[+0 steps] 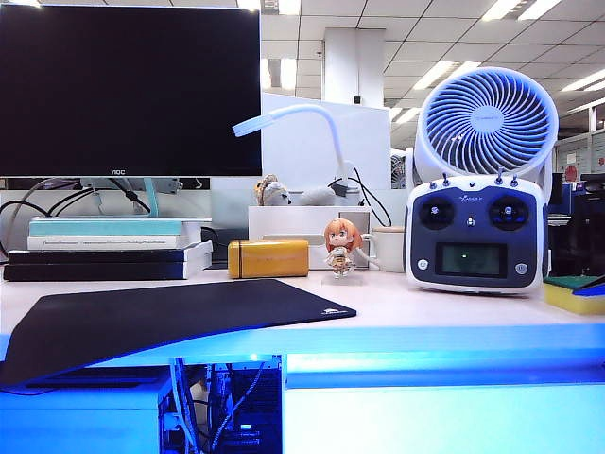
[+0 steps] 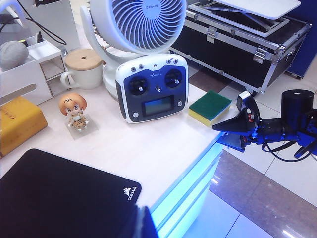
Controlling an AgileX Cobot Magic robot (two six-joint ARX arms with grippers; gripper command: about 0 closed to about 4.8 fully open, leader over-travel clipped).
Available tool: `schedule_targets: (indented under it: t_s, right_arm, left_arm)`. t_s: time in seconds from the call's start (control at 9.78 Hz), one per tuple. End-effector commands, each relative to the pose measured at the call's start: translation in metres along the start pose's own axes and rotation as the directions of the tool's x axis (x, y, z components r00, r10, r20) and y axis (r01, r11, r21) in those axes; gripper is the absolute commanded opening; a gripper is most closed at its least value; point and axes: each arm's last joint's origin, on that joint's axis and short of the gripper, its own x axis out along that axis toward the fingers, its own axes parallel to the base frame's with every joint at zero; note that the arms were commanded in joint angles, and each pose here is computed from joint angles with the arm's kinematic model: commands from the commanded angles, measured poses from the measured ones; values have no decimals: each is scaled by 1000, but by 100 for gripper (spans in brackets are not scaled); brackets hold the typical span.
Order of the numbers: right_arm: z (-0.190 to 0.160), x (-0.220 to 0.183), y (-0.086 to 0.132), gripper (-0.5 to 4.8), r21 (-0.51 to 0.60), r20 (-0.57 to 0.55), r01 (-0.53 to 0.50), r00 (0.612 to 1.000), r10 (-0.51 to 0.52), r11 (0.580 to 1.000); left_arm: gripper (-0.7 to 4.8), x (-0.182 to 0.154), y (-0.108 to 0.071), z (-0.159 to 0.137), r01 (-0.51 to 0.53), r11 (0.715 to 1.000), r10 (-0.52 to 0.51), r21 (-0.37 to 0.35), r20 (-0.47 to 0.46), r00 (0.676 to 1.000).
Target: Open the drawer, place the cleaning sponge inside, then close the drawer.
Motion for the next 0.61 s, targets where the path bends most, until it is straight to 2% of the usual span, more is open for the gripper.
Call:
schedule_targets:
  t_s: [0.1, 0.31, 0.41, 0.61]
  right_arm:
    - [7, 0, 13, 479, -59, -8, -104, 995, 103, 993]
    - [4, -1, 14, 479, -45, -63, -138, 989, 135, 989]
    - [-15, -10, 11, 479, -5, -57, -93, 994, 92, 996]
    - [-16, -10, 5, 479, 14, -7, -29, 1000, 29, 999]
  left_arm:
    - [-5, -2, 0, 3, 3, 1000, -3, 4, 22, 1000]
    - [-5, -2, 0, 3, 3, 1000, -3, 4, 22, 1000]
    - [-5, -2, 0, 3, 3, 1000, -3, 3, 22, 1000]
    - [-5, -2, 0, 3, 3, 1000, -3, 3, 21, 1000]
